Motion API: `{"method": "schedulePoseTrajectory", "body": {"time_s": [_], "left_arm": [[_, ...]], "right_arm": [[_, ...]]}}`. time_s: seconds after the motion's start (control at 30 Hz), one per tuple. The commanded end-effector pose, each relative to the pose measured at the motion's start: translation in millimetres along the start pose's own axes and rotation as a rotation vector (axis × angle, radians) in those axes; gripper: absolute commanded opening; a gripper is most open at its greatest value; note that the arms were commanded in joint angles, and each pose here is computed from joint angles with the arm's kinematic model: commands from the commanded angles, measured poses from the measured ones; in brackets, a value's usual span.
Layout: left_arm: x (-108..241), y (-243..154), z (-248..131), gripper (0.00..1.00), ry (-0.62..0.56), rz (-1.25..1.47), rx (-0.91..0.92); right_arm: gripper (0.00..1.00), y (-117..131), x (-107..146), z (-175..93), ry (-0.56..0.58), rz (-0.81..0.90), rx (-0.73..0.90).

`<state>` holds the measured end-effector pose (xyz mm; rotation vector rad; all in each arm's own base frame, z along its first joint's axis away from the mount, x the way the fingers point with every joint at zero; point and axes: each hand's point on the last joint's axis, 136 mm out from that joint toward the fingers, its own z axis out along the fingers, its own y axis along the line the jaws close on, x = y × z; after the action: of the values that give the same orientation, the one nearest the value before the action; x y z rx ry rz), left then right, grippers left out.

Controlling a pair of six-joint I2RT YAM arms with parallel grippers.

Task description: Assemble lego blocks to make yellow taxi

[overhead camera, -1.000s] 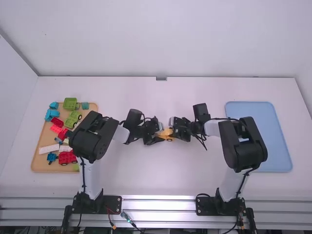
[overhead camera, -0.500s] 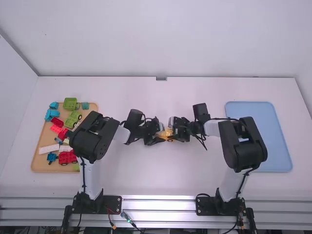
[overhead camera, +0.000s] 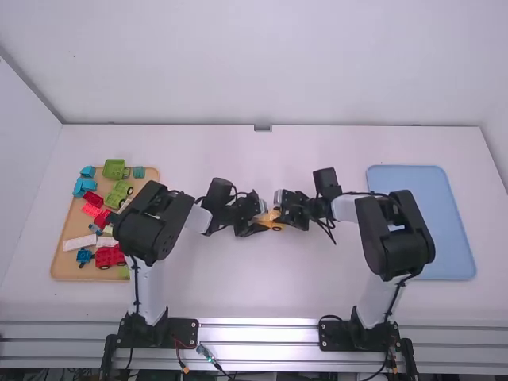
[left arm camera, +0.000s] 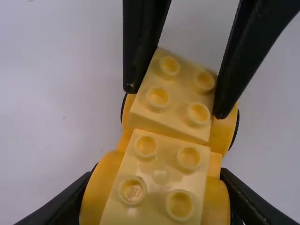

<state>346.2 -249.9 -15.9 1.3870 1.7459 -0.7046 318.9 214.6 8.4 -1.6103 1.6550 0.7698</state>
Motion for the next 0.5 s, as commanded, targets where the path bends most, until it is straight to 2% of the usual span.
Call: {"method": "schedulePoseTrajectory", "body": {"time_s": [0.0, 0.2, 0.47], "left_arm": [[26.9, -12.0, 5.0, 0.42, 0.084, -0.063, 0.006], [27.0, -12.0, 5.0, 0.43, 0.084, -0.063, 0.006], [27.0, -12.0, 5.0, 0.43, 0.084, -0.063, 0.006]], "right_arm": [[0.31, 1.3, 5.1, 3.5, 0.021, 0.070, -0.014], [0.31, 7.0, -2.0, -4.5, -0.002, 0.053, -0.076], [0.32, 7.9, -0.6, -4.0, 0.006, 0.056, -0.077]]}}
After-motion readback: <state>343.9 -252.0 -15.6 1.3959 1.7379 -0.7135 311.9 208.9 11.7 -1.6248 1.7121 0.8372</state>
